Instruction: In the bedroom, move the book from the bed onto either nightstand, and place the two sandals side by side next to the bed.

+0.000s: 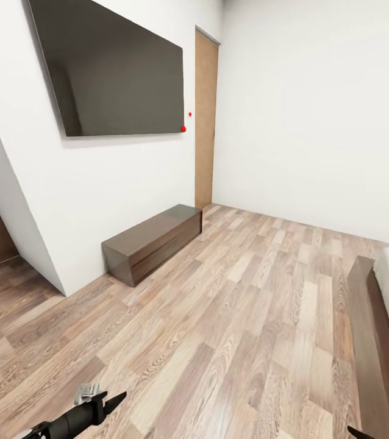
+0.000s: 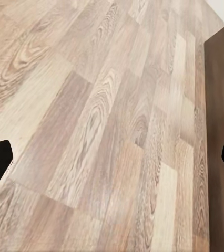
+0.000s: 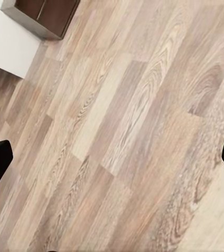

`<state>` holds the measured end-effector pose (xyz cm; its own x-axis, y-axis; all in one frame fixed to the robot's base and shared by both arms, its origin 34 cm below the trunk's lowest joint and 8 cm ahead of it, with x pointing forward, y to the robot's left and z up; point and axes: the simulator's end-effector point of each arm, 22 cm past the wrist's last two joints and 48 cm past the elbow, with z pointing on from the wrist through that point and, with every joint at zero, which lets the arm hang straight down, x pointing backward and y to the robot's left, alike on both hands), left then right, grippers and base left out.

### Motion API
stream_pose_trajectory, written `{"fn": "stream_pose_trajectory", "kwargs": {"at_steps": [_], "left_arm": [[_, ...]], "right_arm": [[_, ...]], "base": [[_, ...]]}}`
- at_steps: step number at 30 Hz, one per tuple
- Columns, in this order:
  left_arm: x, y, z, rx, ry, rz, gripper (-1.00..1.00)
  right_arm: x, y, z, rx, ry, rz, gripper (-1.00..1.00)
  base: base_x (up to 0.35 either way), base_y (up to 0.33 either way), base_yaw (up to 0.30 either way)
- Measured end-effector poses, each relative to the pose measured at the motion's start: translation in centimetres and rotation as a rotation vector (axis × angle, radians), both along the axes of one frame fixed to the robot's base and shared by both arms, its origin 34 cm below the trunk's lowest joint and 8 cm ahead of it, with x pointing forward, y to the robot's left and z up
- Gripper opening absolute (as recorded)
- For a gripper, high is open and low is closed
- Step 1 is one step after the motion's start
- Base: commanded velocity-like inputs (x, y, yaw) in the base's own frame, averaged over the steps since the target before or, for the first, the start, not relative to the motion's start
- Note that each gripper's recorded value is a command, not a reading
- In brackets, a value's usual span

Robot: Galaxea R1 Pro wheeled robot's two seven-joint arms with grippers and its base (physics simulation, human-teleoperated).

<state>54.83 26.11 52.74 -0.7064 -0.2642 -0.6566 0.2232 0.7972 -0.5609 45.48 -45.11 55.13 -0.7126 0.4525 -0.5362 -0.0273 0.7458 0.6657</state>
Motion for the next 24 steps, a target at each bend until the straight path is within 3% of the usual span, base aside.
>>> {"fn": "stream_pose_trajectory", "kwargs": {"at_steps": [16, 24], "left_arm": [[0.00, 0.00, 0.00, 0.000, 0.000, 0.000, 1.00], [0.00, -0.01, 0.00, 0.000, 0.000, 0.000, 1.00]], "right_arm": [[0.00, -0.02, -0.01, -0.001, 0.000, -0.001, 1.00], [-0.01, -0.03, -0.02, -0.001, 0.001, -0.001, 1.00]], "base": [[0.331, 0.000, -0.002], [0.331, 0.000, -0.172]]}}
